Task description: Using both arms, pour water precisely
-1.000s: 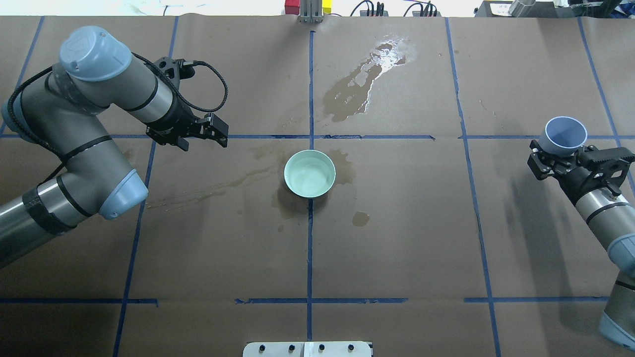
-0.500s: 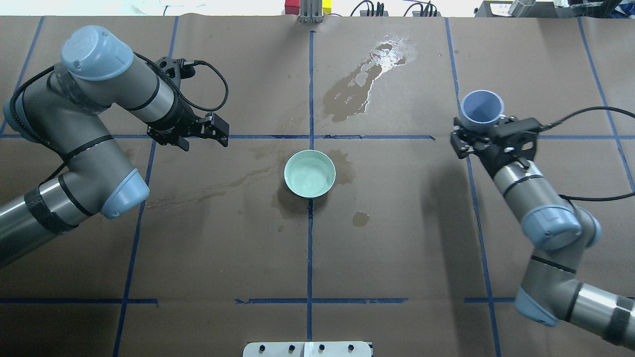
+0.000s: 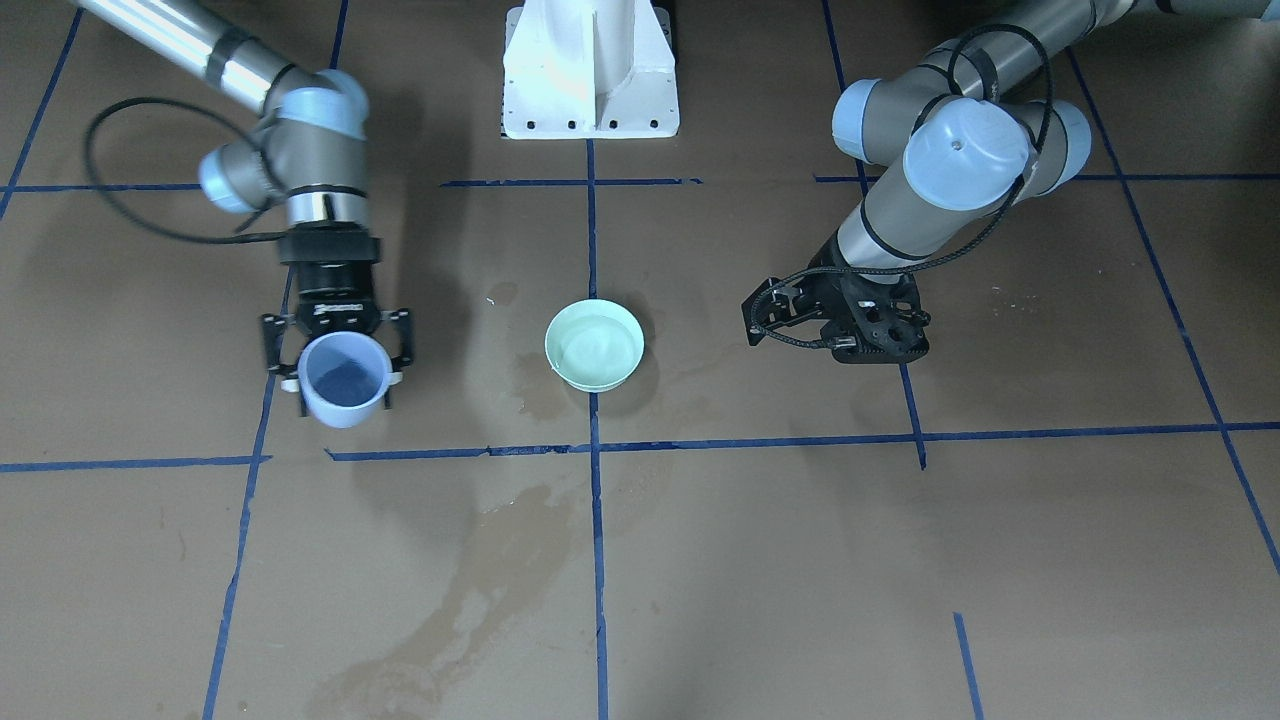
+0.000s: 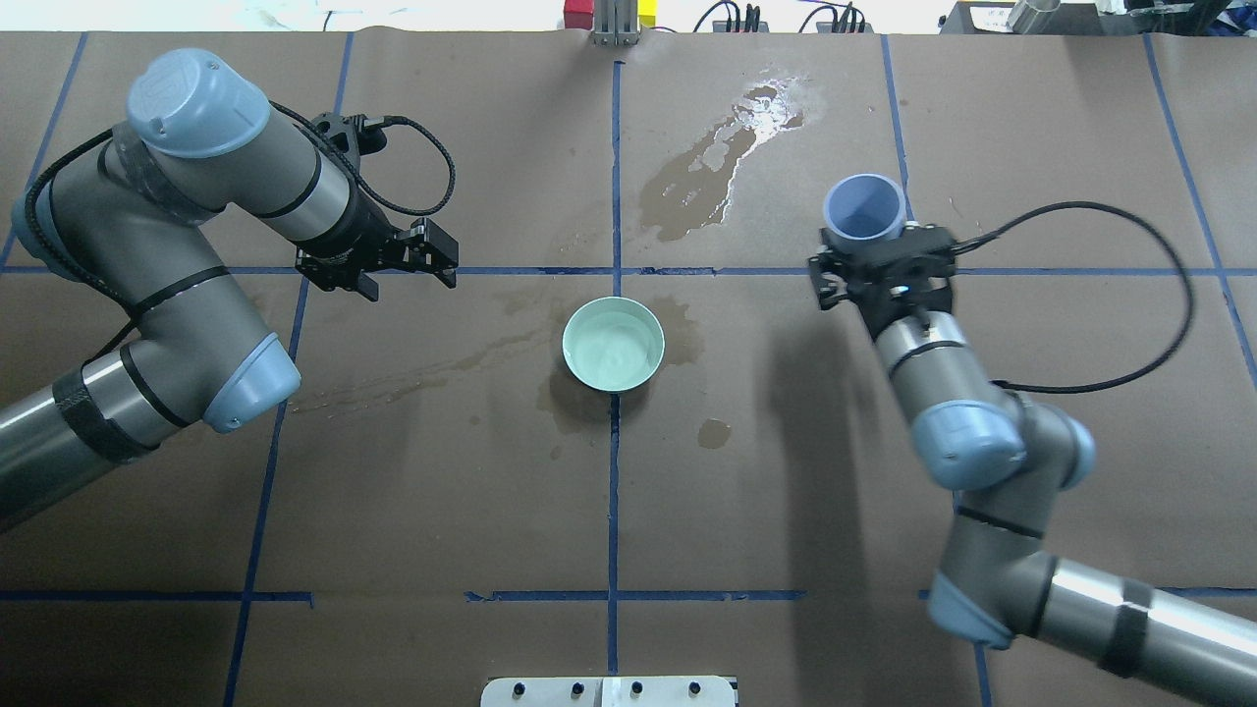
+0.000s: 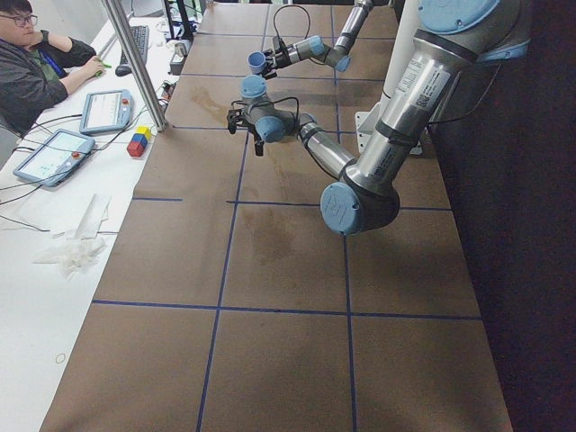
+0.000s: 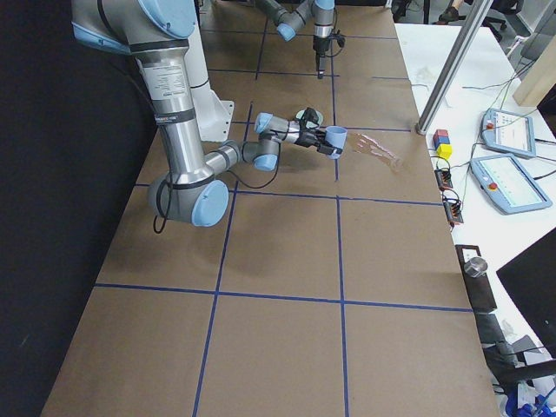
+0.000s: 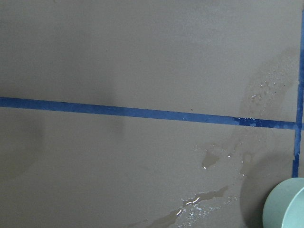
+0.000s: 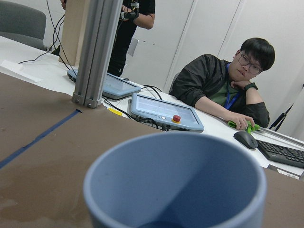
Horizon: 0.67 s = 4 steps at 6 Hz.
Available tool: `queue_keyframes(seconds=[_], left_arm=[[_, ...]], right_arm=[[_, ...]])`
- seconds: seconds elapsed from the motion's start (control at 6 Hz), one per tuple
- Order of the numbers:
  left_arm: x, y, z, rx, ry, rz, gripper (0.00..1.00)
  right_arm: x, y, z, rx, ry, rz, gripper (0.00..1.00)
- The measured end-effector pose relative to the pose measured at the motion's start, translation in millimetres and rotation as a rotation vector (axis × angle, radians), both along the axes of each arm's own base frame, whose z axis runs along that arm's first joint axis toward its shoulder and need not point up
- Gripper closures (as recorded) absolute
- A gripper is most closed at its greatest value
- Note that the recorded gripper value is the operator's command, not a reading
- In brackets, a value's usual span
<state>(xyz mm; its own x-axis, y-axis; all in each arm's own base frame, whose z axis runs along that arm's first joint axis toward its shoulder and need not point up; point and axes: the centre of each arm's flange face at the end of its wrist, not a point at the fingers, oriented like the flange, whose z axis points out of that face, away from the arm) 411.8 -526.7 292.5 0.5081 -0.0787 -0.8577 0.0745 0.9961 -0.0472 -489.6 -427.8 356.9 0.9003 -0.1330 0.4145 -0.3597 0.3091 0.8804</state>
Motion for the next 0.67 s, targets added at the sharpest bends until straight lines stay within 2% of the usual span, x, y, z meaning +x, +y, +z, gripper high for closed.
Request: queue_keyframes(seconds=[0.33,0.67], left_arm=[[-0.2,0.4,-1.1,0.0,0.002,0.0,0.0],[-0.3,0.6,-1.2,0.001,0.003,0.001,0.0]], right_arm=[[-51.5,24.2,-47.6,0.011,0.144,0.045,1.0],[-82.9,39.6,-76.4,0.011,0.298,0.049,1.0]])
